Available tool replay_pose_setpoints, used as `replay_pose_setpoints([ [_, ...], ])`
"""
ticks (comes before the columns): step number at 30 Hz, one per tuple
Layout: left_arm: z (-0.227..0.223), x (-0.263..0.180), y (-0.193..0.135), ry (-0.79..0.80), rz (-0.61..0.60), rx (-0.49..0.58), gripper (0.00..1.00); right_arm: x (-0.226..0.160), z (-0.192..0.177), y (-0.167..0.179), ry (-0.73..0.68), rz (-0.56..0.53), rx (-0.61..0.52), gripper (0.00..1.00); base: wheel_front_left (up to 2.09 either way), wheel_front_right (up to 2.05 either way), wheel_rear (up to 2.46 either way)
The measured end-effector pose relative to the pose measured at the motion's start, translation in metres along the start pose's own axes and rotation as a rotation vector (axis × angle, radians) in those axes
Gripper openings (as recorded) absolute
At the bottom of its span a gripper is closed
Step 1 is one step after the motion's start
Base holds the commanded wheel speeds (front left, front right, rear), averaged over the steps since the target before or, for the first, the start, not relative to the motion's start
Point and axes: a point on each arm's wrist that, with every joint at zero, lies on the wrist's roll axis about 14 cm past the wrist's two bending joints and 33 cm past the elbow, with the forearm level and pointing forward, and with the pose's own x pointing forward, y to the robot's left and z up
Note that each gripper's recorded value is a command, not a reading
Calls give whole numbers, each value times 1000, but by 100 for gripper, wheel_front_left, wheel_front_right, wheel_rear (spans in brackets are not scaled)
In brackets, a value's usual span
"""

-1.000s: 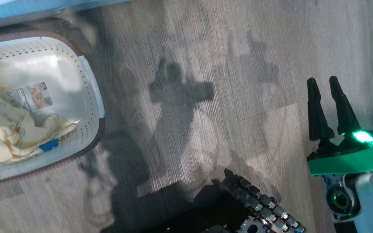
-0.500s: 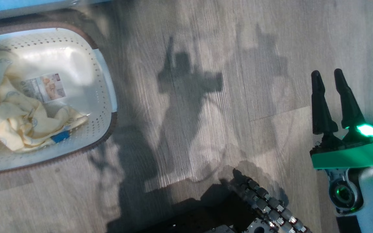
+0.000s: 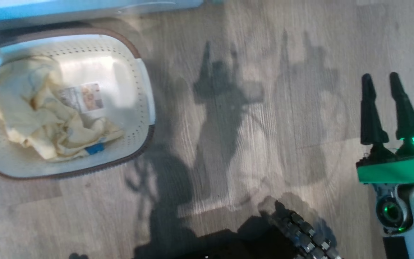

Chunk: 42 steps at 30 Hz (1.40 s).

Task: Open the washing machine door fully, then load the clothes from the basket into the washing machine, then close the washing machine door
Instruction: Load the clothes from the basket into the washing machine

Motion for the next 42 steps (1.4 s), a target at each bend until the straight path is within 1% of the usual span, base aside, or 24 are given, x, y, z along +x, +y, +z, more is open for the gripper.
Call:
replay_pose_setpoints([
  [6,16,-37,-2,-93,12,-25,100,1,13,5,-39,17,-23,100,0,0,0],
  [10,17,-73,0,-125,34,-53,100,-4,16,7,-46,23,-37,100,0,0,0],
  [15,17,-122,-2,-143,62,-55,100,-5,23,15,-66,48,-59,100,0,0,0],
  [19,10,-162,-3,-122,101,-81,100,-5,27,22,-80,68,-77,100,0,0,0],
  [26,-4,-221,-14,-55,141,-136,100,-17,21,33,-57,104,-119,100,0,0,0],
  [38,6,-286,-12,-30,216,-142,100,-32,43,67,-116,202,-115,100,0,0,0],
  [42,9,-299,-11,-30,235,-144,100,-42,43,71,-113,216,-111,100,0,0,0],
])
